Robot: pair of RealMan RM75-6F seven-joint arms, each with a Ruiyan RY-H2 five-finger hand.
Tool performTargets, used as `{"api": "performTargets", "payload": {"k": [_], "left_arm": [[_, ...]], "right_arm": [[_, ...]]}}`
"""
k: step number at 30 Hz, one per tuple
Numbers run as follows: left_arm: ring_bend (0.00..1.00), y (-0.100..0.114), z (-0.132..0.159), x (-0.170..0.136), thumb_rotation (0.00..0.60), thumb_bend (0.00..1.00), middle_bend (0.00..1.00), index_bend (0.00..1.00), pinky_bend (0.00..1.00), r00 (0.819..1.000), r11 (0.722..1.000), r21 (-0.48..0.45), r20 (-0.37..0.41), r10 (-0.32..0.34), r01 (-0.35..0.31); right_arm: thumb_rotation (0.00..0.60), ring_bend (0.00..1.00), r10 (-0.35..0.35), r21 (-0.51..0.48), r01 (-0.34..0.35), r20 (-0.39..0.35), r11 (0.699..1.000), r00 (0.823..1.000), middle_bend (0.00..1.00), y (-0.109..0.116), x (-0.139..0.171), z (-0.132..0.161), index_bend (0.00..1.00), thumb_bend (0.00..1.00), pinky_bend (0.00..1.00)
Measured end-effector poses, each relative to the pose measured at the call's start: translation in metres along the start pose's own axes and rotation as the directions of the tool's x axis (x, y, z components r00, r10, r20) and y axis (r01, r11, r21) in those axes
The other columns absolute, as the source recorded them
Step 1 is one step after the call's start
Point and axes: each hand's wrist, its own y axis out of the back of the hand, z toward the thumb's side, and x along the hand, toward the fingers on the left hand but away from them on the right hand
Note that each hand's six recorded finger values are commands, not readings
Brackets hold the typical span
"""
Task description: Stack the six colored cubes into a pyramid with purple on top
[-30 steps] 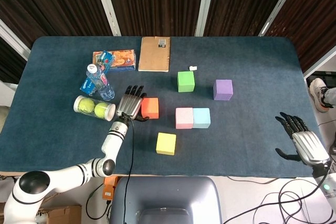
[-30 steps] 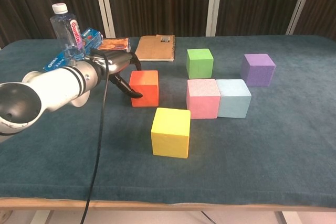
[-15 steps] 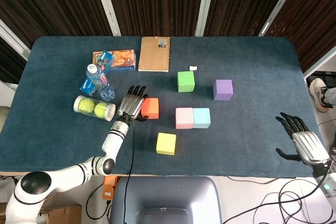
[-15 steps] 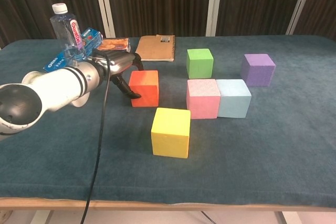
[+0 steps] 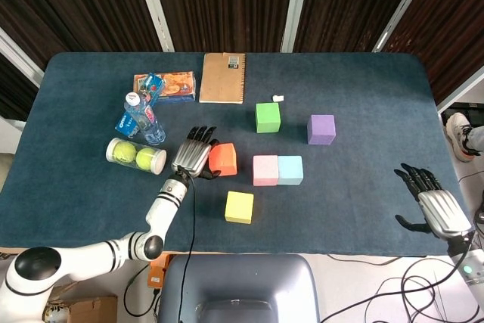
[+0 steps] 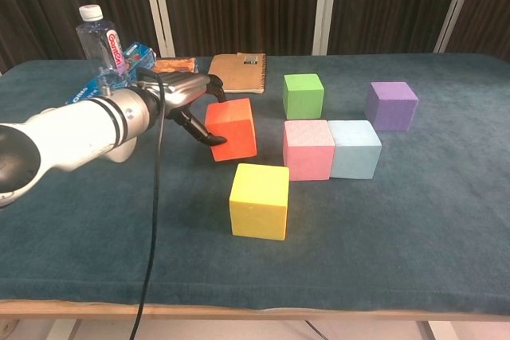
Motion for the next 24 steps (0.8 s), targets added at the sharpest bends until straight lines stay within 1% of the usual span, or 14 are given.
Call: {"api": "performTargets", "payload": {"k": [2, 5, 10, 13, 16, 19, 24], "left_arm": [[0.0, 0.001, 0.002, -0.005, 0.417, 0.38, 0.05, 0.47, 0.09, 1.0, 1.0, 0.008, 0.005, 0.012, -0.012], [0.0, 0.001, 0.005, -0.013, 0.417, 0.37, 0.05, 0.47, 0.09, 0.999, 0.998, 0.048, 0.014, 0.039, -0.039], [0.0, -0.013, 0.019, -0.021, 0.421, 0.37, 0.05, 0.47, 0.09, 0.996, 0.991, 0.118, 0.056, 0.063, -0.069], [0.0, -0.021, 0.024, -0.021, 0.449, 0.37, 0.05, 0.47, 0.09, 0.995, 0.987, 0.143, 0.068, 0.069, -0.078], [0.0, -0.026, 0.027, -0.019, 0.455, 0.37, 0.05, 0.47, 0.09, 0.995, 0.986, 0.147, 0.07, 0.067, -0.077], [0.0, -0.025, 0.03, -0.016, 0.455, 0.37, 0.05, 0.47, 0.09, 0.995, 0.987, 0.137, 0.069, 0.072, -0.081], [0.0, -0.023, 0.031, -0.009, 0.453, 0.36, 0.05, 0.47, 0.09, 0.997, 0.994, 0.081, 0.044, 0.063, -0.066]], "right_arm": [[0.6, 0.0, 0.003, 0.001, -0.003, -0.002, 1.0, 1.0, 0.0, -0.001, 0.0, 0.001, 0.0, 0.19, 0.0], [0.6, 0.0, 0.008, 0.0, -0.008, -0.004, 1.0, 1.0, 0.0, -0.002, 0.0, 0.002, 0.0, 0.19, 0.0], [0.6, 0.0, 0.015, -0.001, -0.015, -0.007, 1.0, 1.0, 0.0, -0.004, 0.0, 0.004, 0.0, 0.19, 0.0], [0.6, 0.0, 0.017, -0.003, -0.017, -0.011, 1.0, 1.0, 0.0, -0.004, 0.0, 0.004, 0.0, 0.19, 0.0], [0.6, 0.0, 0.018, -0.004, -0.018, -0.012, 1.0, 1.0, 0.0, -0.004, 0.001, 0.005, 0.0, 0.19, 0.0], [0.6, 0.0, 0.025, -0.005, -0.025, -0.012, 1.0, 1.0, 0.0, -0.004, 0.001, 0.004, 0.0, 0.19, 0.0], [0.6, 0.0, 0.031, -0.007, -0.031, -0.014, 0.999, 0.999, 0.0, -0.005, 0.001, 0.004, 0.0, 0.19, 0.0]]}}
